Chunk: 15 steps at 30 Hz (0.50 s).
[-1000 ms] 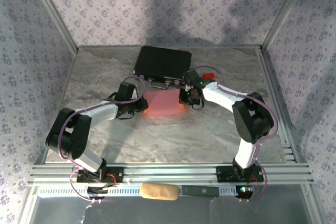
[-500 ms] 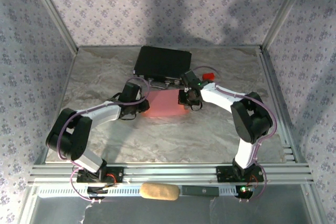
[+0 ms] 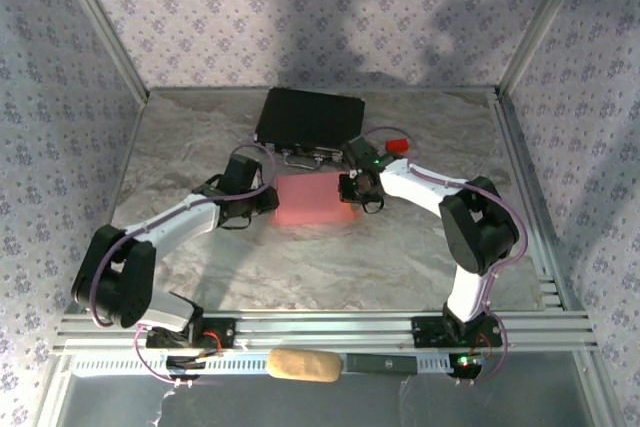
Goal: Fold the paper box
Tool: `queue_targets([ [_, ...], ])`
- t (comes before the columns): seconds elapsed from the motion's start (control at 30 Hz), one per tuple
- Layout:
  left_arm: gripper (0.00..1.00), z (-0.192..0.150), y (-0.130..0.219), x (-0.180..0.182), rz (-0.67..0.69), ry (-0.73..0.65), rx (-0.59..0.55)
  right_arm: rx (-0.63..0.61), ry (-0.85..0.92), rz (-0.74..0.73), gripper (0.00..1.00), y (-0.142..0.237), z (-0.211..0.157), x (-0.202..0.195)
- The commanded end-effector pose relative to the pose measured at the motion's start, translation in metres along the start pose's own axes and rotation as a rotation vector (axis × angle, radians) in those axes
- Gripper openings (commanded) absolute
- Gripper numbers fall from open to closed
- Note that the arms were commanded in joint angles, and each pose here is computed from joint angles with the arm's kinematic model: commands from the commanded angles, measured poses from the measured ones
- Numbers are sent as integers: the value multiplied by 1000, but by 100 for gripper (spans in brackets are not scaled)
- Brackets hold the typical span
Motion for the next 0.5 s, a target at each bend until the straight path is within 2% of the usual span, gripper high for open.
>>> queue_targets([
  [0.0,32,-3,-8,-2,-54,-4,50,4,24,-12,28,15,-4,-5],
  [0.17,33,-8,-27,-1,-91,12,91,26,29,42,34,8,-16,-6],
  [0.37,30,-18,-44,10,-83,37,115,66,11,35,27,-10,-29,-14],
  [0.47,26,-23,-47,15,-75,46,118,87,1,38,24,-19,-35,-17],
])
Point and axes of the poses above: each hand's point on the last joint's axis, 136 mm out from that joint toward the fingers, its own y axis back along the fingers, its own x axis along the line the jaws close on, z = x × y, the point moved 4 cm from there along y, back along the fingers, and after that the axes turned 11 degrees about y, right-handed, at the moved point
